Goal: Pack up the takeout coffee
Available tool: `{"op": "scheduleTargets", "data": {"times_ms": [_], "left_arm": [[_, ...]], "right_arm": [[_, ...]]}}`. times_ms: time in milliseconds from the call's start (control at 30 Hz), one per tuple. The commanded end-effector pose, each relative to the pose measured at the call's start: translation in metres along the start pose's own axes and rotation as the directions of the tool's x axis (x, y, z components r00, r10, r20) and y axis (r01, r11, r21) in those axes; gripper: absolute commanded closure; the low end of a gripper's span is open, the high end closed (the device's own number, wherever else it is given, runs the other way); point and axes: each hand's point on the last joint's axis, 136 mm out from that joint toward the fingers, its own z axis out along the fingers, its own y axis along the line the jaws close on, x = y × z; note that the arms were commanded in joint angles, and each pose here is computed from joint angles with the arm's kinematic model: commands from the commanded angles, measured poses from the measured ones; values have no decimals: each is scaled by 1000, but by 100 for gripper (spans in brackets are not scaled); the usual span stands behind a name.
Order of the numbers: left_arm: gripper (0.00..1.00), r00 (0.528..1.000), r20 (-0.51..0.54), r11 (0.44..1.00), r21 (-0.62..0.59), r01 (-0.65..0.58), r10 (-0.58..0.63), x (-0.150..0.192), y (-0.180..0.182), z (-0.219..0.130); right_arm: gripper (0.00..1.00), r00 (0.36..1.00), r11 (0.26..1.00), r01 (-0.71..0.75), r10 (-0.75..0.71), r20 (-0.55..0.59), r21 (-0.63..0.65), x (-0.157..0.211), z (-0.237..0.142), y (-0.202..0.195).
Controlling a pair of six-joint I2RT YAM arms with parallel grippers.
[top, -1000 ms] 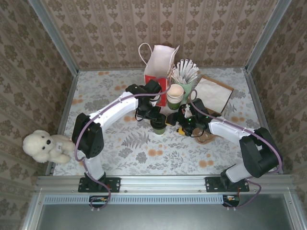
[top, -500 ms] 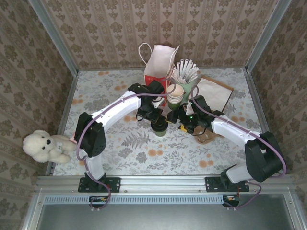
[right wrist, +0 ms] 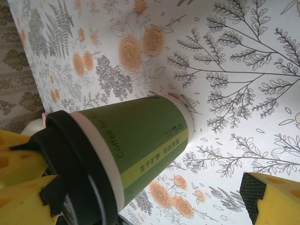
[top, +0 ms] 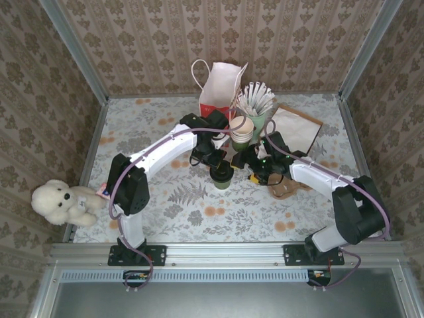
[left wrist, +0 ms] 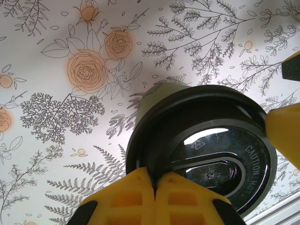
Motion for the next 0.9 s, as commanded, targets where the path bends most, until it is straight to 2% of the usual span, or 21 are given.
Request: {"op": "scheduleTargets", "data": {"times_ms": [0, 167, 267, 500, 867], "left_arm": [[100, 990, -142, 1000, 2, 12, -11, 30, 0, 31], [100, 977, -210, 999, 8, 50, -48, 47, 2, 58], [100, 969, -236, 998, -8, 68, -68, 48, 4, 57], [100, 985, -164, 999, -3, 45, -45, 25, 0, 34], [100, 989, -144, 998, 35, 44, -39, 23, -6, 33]], "right_arm": [[2, 999, 997, -44, 45, -17, 57, 4, 8, -20], [1, 995, 986, -97, 99, -8, 136, 11, 15, -48], [1, 997, 991, -83, 83, 7, 104, 8, 10, -37], [1, 996, 997, 83, -82, 24, -9, -10, -11, 19], [2, 999, 998, -11, 14, -43, 68, 0, 25, -12]]}}
